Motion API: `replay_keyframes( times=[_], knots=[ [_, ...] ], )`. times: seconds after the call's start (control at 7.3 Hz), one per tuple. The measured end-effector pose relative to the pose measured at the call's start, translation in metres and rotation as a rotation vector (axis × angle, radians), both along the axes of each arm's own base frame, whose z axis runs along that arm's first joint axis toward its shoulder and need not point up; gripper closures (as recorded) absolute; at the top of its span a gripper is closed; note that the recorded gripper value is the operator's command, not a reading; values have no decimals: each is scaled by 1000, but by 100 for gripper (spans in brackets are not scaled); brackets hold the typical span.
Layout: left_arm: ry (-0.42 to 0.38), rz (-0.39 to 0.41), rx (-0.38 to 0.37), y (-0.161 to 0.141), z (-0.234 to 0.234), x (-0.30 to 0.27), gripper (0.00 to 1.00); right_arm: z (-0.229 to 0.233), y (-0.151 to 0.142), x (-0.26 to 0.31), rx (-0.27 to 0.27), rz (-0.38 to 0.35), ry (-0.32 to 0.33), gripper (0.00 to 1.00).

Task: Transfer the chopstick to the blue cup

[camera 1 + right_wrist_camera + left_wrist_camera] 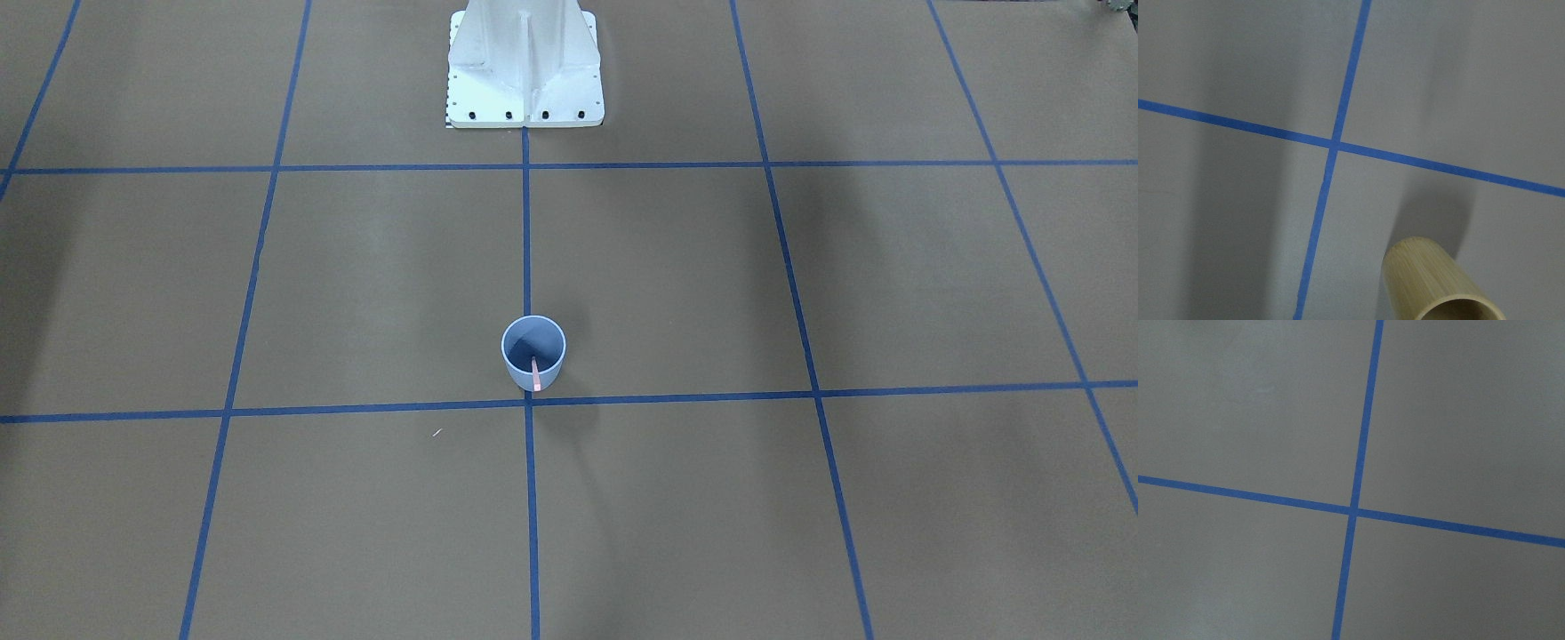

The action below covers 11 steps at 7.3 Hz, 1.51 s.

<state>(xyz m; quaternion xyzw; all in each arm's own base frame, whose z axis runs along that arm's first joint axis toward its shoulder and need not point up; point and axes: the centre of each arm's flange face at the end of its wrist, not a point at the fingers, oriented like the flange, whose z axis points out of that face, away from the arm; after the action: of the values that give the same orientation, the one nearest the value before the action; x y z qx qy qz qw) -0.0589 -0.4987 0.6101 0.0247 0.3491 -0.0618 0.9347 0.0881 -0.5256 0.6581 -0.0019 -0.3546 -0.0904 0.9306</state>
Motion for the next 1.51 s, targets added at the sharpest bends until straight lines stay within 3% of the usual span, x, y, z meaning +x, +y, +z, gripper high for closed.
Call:
replay_keyframes(
  times=[0.68,1.51],
  knots=[
    [6,6,-10,10,17,-12,1,-3,8,11,-14,74,-17,0],
    [5,9,-11,11,20,-12,1,-2,10,11,9,78,-17,0]
  ],
)
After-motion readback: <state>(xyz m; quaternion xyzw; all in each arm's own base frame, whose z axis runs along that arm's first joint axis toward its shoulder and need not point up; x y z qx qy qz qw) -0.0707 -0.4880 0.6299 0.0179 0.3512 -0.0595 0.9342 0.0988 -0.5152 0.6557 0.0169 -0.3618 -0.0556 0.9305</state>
